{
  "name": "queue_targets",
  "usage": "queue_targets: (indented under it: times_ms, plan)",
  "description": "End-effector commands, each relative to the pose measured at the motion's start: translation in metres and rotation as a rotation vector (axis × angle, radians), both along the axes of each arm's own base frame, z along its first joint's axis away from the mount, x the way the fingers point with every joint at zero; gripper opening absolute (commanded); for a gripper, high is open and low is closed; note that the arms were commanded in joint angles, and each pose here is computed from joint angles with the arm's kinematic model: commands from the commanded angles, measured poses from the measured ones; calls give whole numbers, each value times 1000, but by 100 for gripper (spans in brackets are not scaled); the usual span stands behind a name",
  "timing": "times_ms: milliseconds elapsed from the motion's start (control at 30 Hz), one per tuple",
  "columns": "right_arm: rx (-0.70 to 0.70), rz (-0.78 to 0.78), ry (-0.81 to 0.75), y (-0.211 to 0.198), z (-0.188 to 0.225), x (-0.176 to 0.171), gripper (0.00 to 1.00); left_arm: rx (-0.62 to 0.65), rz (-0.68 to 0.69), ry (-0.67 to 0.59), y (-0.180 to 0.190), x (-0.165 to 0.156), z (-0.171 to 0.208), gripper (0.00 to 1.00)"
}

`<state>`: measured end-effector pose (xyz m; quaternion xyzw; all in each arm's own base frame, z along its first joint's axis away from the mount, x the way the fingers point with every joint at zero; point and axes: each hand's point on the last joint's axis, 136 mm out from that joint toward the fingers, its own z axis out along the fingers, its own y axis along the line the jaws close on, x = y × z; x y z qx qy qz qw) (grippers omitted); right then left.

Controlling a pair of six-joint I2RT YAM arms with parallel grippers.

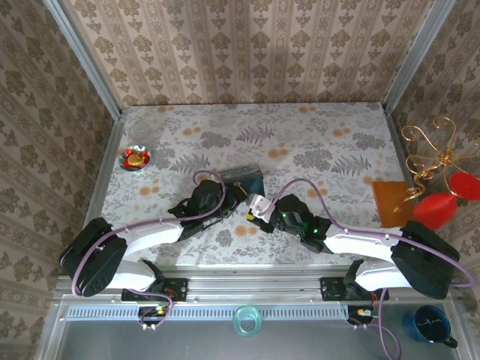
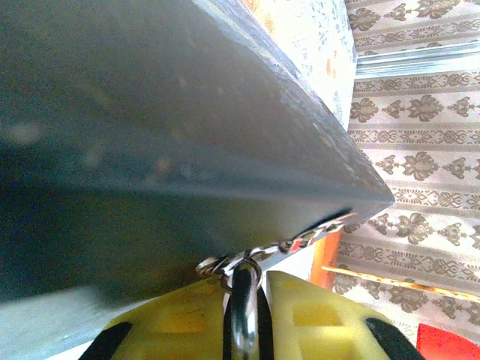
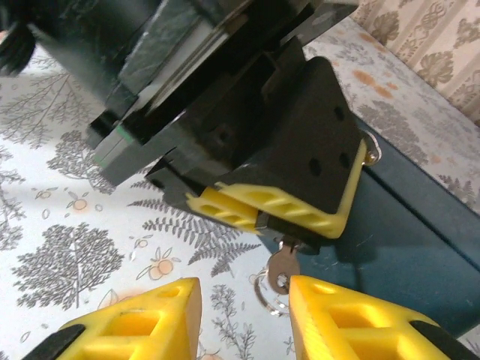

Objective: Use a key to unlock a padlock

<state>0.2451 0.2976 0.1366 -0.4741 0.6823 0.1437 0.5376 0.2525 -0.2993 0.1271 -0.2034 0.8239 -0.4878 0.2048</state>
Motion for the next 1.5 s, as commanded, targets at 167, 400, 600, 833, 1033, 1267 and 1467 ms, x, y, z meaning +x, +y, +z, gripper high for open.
queue_targets:
  times_ms: [167,400,600,833,1033,1267,1467]
  plan:
    - [31,-42,-42,10,4,14,40,-77,-18,-76,-6,3,29,0]
    - [44,-73,-4,15,-4,21,39,-75,-5,-70,-2,3,26,0]
    - [39,-97,8,16,-14,26,37,-86,-10,-64,-4,1,25,0]
    - [55,-113,2,16,-11,29,34,-71,-17,-66,-6,-1,23,0]
    - [67,-125,2,14,-7,28,33,-68,-13,-64,-5,0,21,0]
    - [78,-190,-18,2,-2,32,38,-64,-4,-59,-2,0,19,0]
    - [70,-211,-31,-5,2,31,38,-68,-2,-64,-1,0,21,0]
